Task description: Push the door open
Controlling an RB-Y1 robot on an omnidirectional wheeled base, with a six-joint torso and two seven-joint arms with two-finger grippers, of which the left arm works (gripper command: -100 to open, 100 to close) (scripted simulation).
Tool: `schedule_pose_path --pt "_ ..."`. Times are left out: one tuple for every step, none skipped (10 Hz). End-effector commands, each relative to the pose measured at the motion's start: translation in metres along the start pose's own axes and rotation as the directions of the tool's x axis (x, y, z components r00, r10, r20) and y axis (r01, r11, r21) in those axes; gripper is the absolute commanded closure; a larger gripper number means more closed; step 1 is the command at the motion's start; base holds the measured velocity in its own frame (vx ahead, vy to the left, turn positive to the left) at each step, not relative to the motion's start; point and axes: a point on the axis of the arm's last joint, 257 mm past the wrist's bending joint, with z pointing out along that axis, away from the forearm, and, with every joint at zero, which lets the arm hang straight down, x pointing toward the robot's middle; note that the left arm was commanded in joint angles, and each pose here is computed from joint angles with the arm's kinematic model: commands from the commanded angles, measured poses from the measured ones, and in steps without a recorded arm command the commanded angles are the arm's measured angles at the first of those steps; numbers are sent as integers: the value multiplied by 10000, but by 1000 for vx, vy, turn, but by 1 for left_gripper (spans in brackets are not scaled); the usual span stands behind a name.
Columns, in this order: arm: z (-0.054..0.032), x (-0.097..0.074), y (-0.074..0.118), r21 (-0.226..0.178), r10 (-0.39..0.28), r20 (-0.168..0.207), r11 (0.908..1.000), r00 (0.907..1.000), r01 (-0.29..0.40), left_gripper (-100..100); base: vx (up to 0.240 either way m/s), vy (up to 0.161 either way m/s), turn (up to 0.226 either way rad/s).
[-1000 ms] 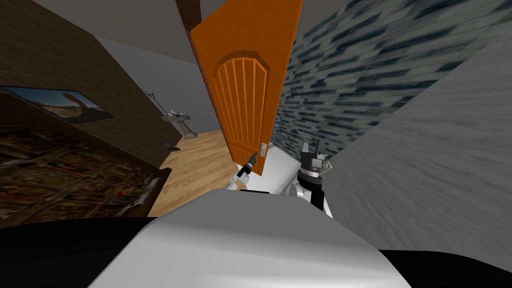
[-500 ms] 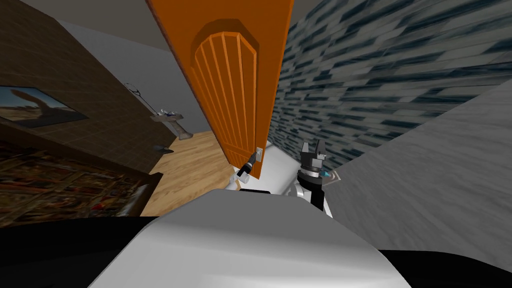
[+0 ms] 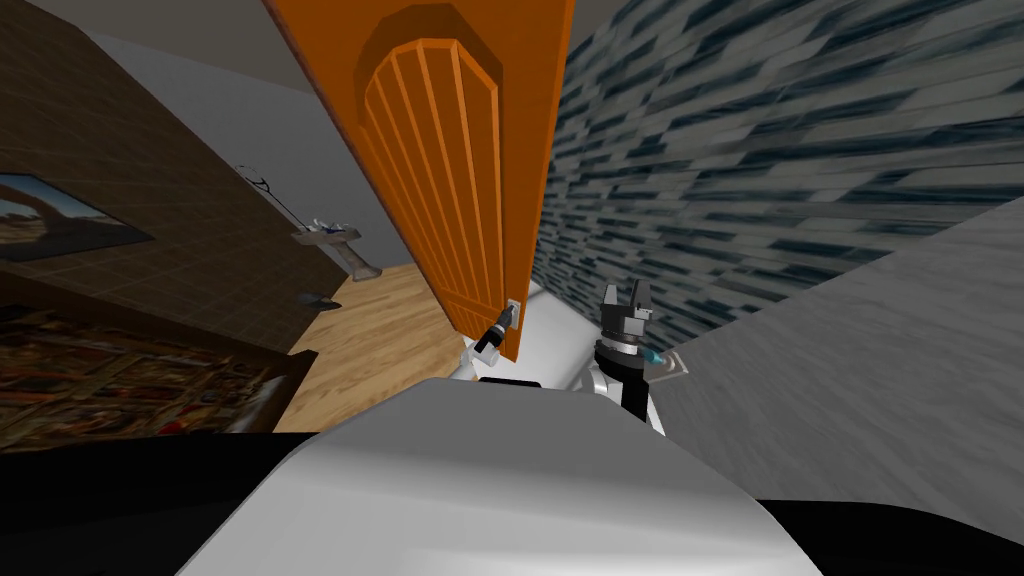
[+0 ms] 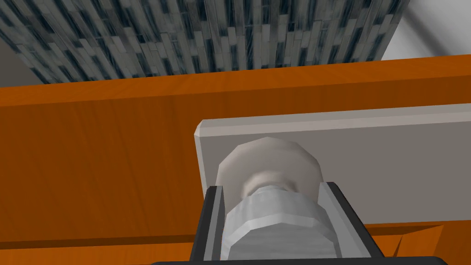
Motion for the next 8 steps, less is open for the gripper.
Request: schedule_pose_path --pt "-6 -2 16 -36 0 2 10000 10000 0 100 -31 14 -11" --pt "-6 -2 16 -36 0 2 10000 10000 0 100 -17 8 3" --pt "-6 -2 16 -36 0 2 10000 10000 0 100 -9 3 5" --pt "-6 -2 16 -36 0 2 10000 10000 0 100 0 0 0" --pt "-40 -27 72 -159 123 2 9998 9999 -123 100 103 -10 164" --pt "-47 -34 80 -176 162 0 9997 9999 -162 100 194 -50 188" --pt "-55 -40 89 -194 203 -2 9996 9998 -203 100 214 -63 101" --pt "-68 -47 103 -222 267 -7 9994 9996 -267 100 218 -79 195"
